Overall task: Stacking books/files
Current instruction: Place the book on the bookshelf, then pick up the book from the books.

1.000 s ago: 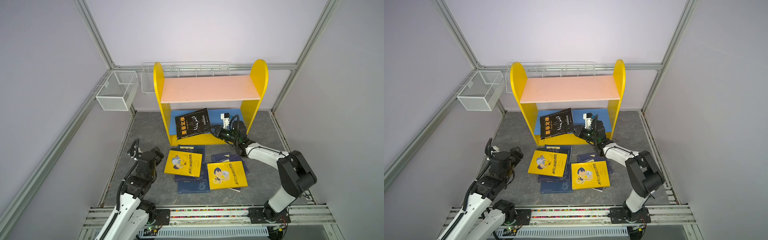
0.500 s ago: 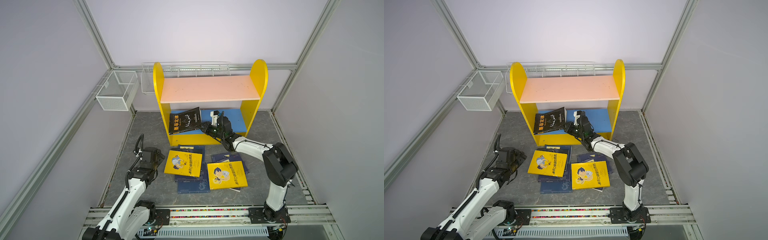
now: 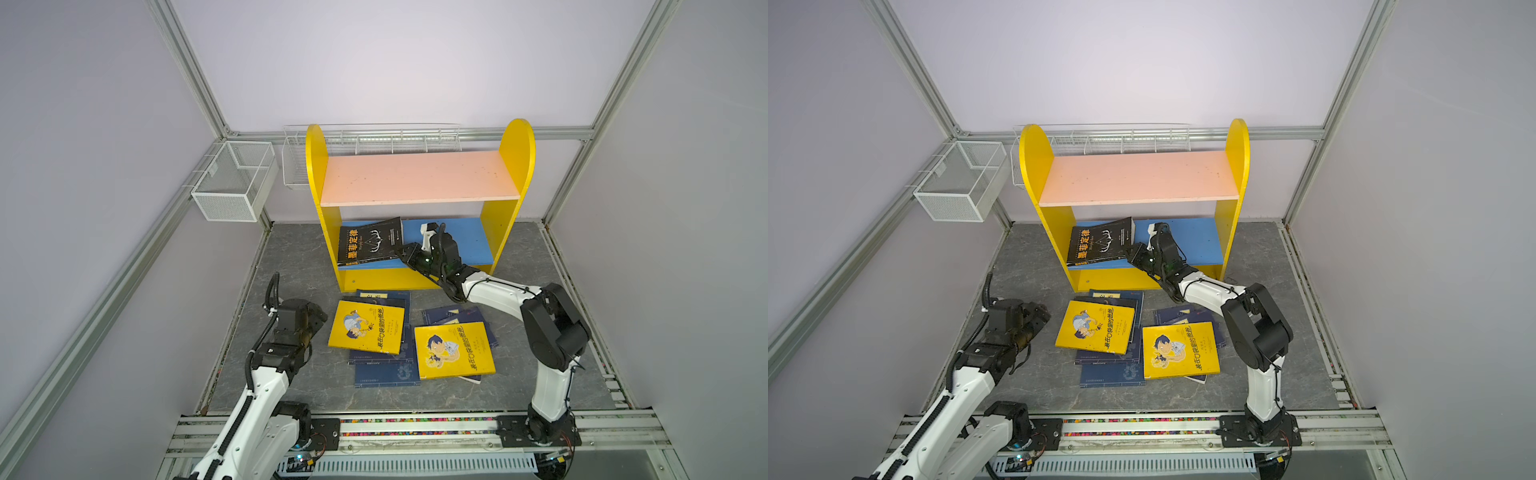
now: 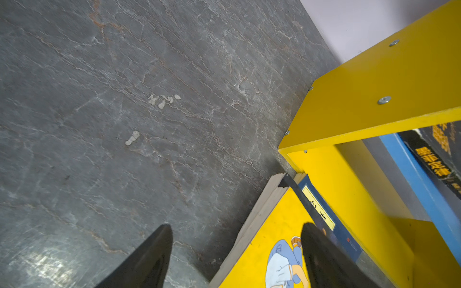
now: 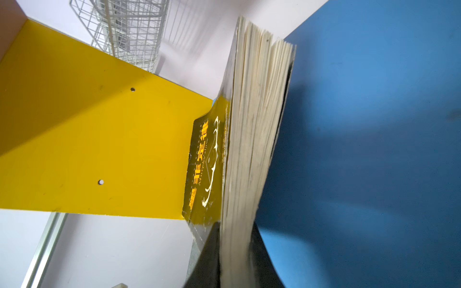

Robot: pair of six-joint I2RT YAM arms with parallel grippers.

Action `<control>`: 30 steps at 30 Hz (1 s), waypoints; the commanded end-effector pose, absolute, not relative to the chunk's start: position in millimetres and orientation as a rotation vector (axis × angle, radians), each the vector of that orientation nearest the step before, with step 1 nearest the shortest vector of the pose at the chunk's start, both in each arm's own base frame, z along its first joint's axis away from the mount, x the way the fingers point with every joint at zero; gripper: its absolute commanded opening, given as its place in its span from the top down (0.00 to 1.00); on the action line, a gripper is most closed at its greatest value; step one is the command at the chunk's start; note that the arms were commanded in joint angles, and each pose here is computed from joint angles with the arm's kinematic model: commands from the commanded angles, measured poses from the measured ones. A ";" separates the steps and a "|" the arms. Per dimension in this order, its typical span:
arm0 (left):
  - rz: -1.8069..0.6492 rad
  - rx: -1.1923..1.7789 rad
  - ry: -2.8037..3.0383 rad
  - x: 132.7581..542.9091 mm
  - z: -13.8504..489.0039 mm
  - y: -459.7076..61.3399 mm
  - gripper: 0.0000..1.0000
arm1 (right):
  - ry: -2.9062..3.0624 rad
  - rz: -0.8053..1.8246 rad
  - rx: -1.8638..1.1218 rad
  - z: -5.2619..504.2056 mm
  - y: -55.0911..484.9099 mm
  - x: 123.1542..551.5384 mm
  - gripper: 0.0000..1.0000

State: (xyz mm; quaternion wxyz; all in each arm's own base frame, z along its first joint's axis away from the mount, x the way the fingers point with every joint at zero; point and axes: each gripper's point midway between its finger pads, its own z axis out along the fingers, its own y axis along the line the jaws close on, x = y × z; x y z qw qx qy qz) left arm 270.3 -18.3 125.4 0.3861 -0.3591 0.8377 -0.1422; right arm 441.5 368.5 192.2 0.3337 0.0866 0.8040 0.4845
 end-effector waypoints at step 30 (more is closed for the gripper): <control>-0.382 -0.537 2.518 282.9 90.7 -59.2 0.20 | 2.520 0.818 -0.926 117.6 342.0 245.1 0.01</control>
